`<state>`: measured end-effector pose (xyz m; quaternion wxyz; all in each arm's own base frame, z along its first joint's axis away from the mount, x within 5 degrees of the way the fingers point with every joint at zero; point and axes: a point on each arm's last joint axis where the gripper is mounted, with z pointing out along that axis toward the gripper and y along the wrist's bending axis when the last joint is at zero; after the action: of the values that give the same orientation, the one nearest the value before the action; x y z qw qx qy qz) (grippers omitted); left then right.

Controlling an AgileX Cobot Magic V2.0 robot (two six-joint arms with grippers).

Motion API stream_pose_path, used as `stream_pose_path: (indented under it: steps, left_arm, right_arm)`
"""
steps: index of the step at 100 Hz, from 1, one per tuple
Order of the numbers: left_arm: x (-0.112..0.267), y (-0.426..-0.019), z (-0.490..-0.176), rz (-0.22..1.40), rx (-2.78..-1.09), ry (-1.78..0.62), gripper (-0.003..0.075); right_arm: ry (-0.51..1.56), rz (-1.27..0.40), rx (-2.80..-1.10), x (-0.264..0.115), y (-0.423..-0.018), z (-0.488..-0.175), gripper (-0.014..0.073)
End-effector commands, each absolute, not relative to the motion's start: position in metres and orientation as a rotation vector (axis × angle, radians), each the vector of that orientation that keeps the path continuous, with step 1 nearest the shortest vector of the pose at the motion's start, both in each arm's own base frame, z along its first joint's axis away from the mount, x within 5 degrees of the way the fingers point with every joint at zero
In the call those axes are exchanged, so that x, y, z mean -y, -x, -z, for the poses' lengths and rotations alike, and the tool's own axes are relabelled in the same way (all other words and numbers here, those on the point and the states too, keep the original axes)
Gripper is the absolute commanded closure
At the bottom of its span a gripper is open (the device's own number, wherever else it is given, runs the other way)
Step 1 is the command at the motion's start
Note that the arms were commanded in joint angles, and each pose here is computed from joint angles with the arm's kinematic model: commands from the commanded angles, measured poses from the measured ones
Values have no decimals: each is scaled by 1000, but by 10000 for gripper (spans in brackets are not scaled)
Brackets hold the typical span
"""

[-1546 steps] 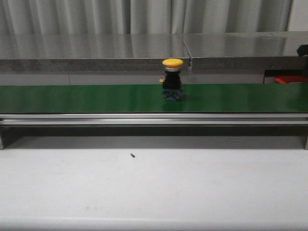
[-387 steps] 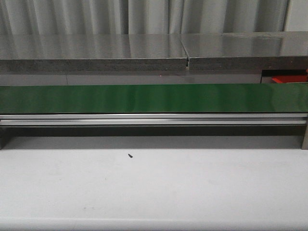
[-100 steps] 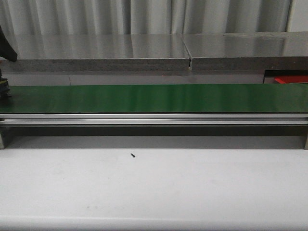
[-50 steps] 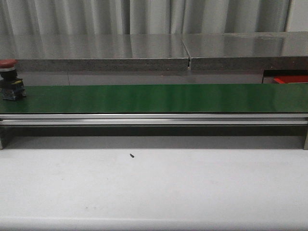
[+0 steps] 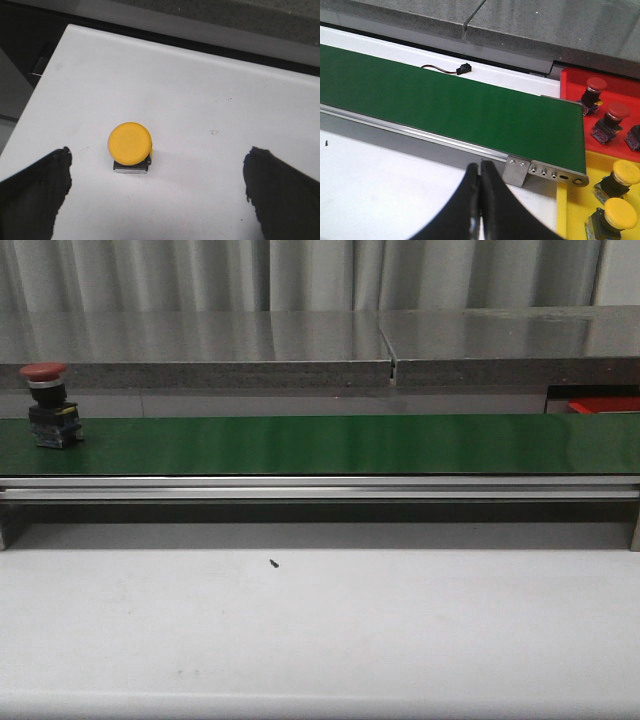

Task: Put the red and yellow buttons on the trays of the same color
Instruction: 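Move the left gripper over the last yellow-capped button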

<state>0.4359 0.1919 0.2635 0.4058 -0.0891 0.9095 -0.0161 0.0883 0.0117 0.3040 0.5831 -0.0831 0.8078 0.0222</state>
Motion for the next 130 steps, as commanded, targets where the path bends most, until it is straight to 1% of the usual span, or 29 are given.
stream_pose_path:
  steps: [1, 20, 30, 65, 81, 90, 95, 102, 107, 118, 127, 130]
  left_arm:
    - [-195, -441, -294, 23, -2177, 260, 62]
    - [-203, -457, -263, 50, -2228, 283, 62]
    - [-206, -462, -252, 60, -2240, 299, 62]
    - [-216, -480, -228, 64, -2252, 325, 62]
    - [-217, -482, -217, 75, -2269, 335, 95]
    - [-218, -483, -217, 67, -2259, 341, 163]
    - [-219, -483, -218, 60, -2251, 343, 223]
    - [-219, -484, -219, 53, -2241, 344, 326]
    - [-220, -484, -220, 49, -2235, 344, 414]
    - [-220, -486, -226, 43, -2215, 342, 571]
    - [-220, -486, -232, 39, -2203, 336, 666]
    - [-220, -486, -234, 42, -2203, 331, 685]
  right_arm:
    - [171, -26, -1811, -10, -89, -317, 663]
    - [171, -26, -1811, -10, -89, -317, 663]
    - [171, -26, -1811, -10, -89, -317, 663]
    - [171, -26, -1811, -10, -89, -317, 663]
    - [171, -26, -1811, -10, -89, -317, 663]
    - [171, -26, -1811, -10, -89, -317, 663]
    - [171, -26, -1811, -10, -89, -317, 663]
    - [171, -26, -1811, -10, -89, -317, 663]
    - [171, -26, -1811, -10, -89, -317, 663]
    - [171, -26, -1811, -10, -89, -317, 663]
    - [171, -26, -1811, -10, -89, -317, 663]
    - [171, -26, -1811, -10, -89, -317, 663]
